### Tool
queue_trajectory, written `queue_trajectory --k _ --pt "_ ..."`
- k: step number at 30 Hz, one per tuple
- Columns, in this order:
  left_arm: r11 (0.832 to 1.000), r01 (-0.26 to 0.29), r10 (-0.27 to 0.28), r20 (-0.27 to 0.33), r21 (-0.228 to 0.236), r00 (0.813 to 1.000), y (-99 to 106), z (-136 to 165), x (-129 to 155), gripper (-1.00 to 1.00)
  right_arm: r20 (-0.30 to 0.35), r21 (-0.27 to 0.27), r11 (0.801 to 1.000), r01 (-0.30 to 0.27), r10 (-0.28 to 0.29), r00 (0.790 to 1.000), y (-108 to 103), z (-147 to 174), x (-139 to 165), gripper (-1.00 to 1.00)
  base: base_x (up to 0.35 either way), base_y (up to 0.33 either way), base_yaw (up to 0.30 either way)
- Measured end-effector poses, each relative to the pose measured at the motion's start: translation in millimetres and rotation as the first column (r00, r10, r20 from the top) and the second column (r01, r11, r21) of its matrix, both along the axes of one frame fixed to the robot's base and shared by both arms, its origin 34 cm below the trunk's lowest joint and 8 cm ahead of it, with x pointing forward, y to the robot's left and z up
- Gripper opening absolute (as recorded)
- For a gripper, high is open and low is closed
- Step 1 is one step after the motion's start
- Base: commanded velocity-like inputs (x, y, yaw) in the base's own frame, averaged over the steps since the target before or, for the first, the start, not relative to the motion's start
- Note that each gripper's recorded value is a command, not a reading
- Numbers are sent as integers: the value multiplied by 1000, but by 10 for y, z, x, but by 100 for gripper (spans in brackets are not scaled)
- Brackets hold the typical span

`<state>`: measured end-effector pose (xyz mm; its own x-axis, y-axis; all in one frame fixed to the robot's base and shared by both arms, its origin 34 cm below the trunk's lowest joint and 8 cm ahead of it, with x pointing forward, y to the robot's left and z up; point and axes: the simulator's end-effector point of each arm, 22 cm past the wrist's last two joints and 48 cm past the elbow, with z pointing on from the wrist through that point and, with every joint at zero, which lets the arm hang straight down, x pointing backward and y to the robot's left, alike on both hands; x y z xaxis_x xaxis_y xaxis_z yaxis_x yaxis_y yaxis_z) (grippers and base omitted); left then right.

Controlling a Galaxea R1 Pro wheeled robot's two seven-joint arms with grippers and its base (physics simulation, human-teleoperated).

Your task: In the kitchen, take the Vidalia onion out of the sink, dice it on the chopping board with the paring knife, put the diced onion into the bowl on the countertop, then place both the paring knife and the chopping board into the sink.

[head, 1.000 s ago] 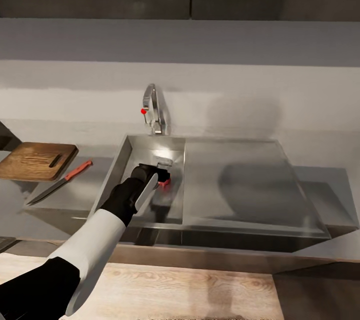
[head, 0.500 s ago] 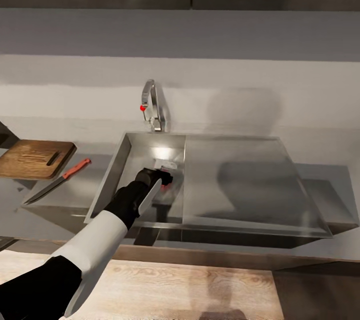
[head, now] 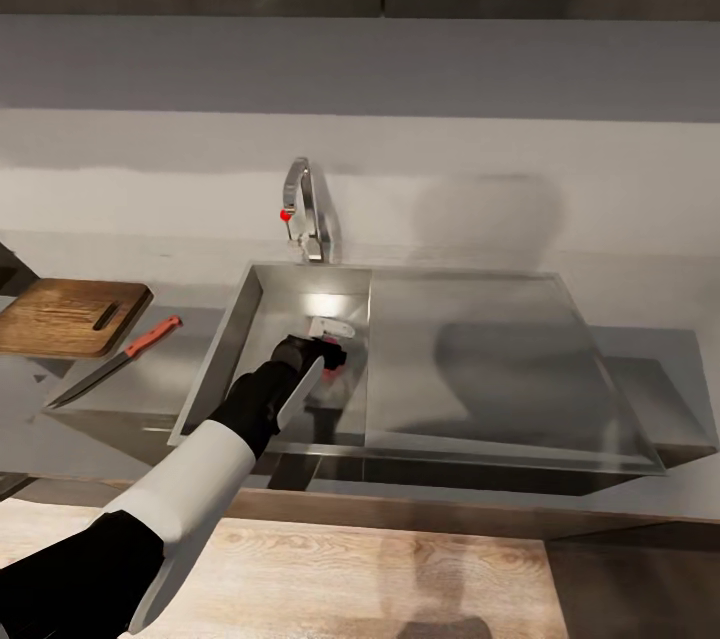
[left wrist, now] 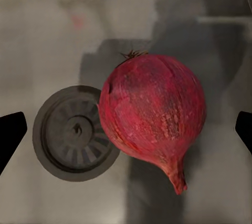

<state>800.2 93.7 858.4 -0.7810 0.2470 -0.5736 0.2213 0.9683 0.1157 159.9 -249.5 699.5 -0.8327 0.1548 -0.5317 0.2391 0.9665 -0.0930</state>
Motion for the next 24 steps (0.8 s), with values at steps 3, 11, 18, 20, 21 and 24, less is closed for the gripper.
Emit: queue_trajectory --k 3,11,18,20,21,24 --pt "1000 1 -1 0 -1 1000 -9 3 -1 100 -1 0 1000 0 0 1000 0 -1 -6 100 43 -15 0" --pt "1000 5 -5 -2 3 1000 -10 -10 -10 100 -6 1 1000 1 -1 1000 4 -7 -20 100 78 -37 0" --pt "1000 5 -5 -5 4 1000 -6 -24 -16 100 -14 3 1000 1 -1 1000 13 -13 -55 100 2 -1 0" --pt "1000 5 -5 -8 5 1000 -5 -43 -20 100 -17 3 1000 2 -1 1000 13 -15 -64 100 0 0 0" --pt "1000 5 -5 -8 4 1000 -6 -50 -20 100 -18 3 1000 2 -1 1000 13 -15 -68 100 0 0 0" --pt "1000 5 -5 -12 4 1000 -6 -79 -26 100 -23 3 1000 2 -2 1000 13 -18 -83 100 0 0 0"
